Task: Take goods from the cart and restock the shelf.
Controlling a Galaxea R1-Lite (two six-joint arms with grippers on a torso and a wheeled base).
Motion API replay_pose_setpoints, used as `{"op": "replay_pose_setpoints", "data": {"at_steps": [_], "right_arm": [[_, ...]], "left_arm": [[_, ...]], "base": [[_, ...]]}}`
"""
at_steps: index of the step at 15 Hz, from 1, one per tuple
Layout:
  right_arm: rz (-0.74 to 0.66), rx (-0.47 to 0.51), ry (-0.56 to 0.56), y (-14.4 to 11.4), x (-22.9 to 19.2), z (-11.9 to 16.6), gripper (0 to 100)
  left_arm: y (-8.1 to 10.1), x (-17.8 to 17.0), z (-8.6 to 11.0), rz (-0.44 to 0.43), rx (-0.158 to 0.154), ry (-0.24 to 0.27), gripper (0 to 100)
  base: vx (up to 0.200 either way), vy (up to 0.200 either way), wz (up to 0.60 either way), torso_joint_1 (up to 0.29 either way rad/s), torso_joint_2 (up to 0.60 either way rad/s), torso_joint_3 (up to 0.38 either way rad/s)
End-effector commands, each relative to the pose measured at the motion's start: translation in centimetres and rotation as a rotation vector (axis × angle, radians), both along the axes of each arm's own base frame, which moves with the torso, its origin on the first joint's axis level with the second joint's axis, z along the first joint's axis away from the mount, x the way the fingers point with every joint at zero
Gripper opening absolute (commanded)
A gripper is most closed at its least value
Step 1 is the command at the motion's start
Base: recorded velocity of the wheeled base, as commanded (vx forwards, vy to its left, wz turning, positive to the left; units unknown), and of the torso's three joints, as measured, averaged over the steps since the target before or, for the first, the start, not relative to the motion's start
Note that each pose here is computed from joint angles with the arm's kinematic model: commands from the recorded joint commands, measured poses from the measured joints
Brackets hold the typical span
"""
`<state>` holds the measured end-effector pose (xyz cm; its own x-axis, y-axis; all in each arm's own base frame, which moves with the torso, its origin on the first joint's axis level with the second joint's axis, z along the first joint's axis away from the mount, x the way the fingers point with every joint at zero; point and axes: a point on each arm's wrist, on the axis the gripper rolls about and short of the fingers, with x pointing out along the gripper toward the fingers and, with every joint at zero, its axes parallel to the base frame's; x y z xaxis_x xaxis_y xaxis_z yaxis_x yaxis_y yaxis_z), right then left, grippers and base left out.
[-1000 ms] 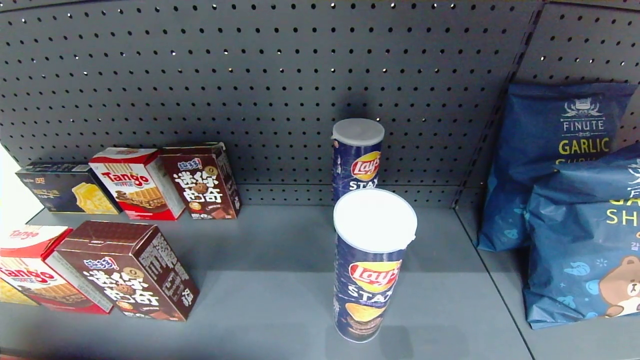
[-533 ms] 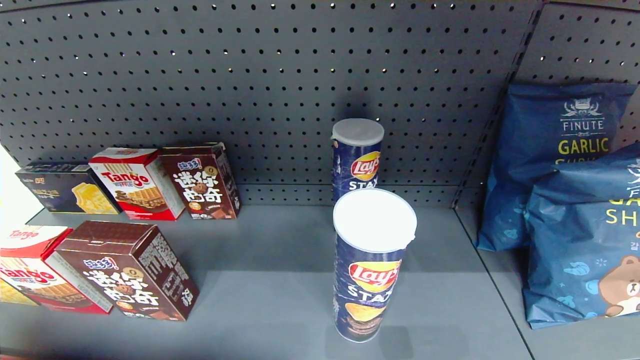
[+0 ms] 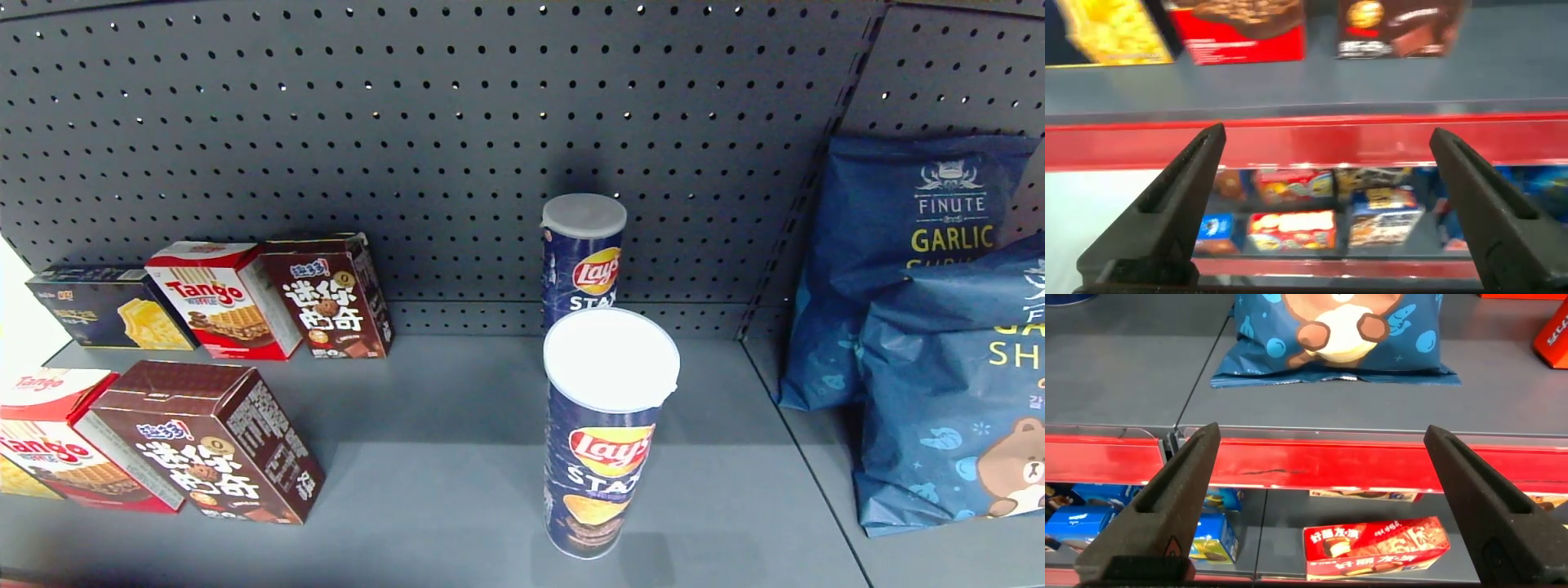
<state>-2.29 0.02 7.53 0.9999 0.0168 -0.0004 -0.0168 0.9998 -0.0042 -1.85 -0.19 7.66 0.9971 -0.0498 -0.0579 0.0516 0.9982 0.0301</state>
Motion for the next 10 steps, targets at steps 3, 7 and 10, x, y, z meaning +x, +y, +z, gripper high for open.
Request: {"op": "replay_pose_setpoints", "data": {"at_steps": [3, 7, 10], "right_arm": [[0.0, 0.0, 0.001, 0.0, 0.01, 0.0, 100], [0.002, 0.0, 0.001, 0.0, 0.01, 0.0, 100], [0.0, 0.0, 0.001, 0.0, 0.01, 0.0, 100]], "left_arm": [[-0.03, -0.45, -0.11, -0.059, -0.009, -0.057, 100], [-0.03, -0.45, -0.11, -0.06, -0.007, -0.058, 100], [-0.04, -0.45, -0.11, -0.062, -0.003, -0.058, 100]], "base": [[0.0, 0.0, 0.0, 0.0, 0.0, 0.0], [0.0, 0.0, 0.0, 0.0, 0.0, 0.0], [0.0, 0.0, 0.0, 0.0, 0.0, 0.0]]}}
